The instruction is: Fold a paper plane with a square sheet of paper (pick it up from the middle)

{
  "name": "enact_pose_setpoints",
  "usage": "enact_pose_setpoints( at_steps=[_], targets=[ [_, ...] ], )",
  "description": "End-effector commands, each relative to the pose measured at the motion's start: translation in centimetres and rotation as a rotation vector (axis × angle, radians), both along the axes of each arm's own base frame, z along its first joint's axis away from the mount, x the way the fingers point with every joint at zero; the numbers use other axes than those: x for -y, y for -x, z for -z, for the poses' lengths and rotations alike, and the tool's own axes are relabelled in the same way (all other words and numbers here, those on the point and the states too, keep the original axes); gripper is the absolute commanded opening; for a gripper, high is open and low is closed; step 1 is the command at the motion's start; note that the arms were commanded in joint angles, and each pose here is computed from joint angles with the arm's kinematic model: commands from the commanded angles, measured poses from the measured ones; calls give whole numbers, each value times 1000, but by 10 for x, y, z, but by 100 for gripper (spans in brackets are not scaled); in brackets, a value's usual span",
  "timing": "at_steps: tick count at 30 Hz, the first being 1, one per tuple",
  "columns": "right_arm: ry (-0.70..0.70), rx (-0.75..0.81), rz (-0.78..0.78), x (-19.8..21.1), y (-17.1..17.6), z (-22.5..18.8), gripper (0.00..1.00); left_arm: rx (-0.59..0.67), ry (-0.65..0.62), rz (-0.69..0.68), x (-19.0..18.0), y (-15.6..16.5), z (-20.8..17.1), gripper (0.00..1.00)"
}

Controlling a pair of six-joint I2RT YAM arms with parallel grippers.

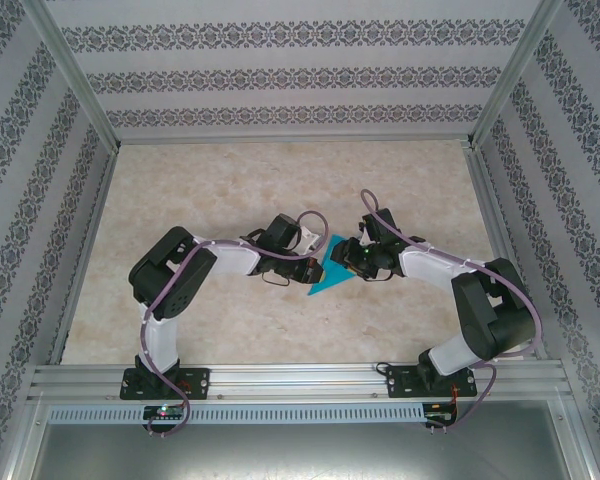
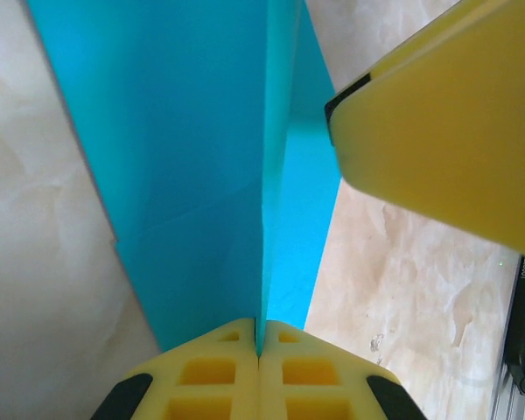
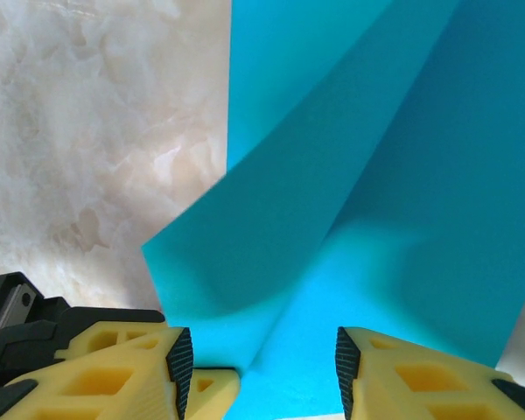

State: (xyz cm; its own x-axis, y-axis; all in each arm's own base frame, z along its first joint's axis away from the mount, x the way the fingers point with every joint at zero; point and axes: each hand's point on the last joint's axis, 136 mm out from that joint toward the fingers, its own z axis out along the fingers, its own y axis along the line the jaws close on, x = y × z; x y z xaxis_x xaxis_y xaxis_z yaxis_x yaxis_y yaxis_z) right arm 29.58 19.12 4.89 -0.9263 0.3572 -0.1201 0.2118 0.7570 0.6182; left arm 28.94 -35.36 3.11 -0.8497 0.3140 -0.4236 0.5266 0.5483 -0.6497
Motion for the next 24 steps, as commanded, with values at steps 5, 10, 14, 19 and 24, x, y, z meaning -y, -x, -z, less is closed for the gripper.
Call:
enact_pose_setpoints(
  at_steps=[5,10,14,19,24],
  targets=[
    [6,7,-30,1,-4,5,48,-101,-20,14,0,2,7,6],
    [10,-4,-37,0,-3,9,47,-135,-10,-1,-1,0,8,6],
    [16,-10,-39,1,-4,12,47,-156,-4,-19,-4,-2,8,6],
    [22,-21,-42,1,-6,16,48,-173,10,-21,-4,-1,9,6],
    [24,-32,-42,1,-7,19,49,-180,19,-24,-3,-3,8,6]
  ],
)
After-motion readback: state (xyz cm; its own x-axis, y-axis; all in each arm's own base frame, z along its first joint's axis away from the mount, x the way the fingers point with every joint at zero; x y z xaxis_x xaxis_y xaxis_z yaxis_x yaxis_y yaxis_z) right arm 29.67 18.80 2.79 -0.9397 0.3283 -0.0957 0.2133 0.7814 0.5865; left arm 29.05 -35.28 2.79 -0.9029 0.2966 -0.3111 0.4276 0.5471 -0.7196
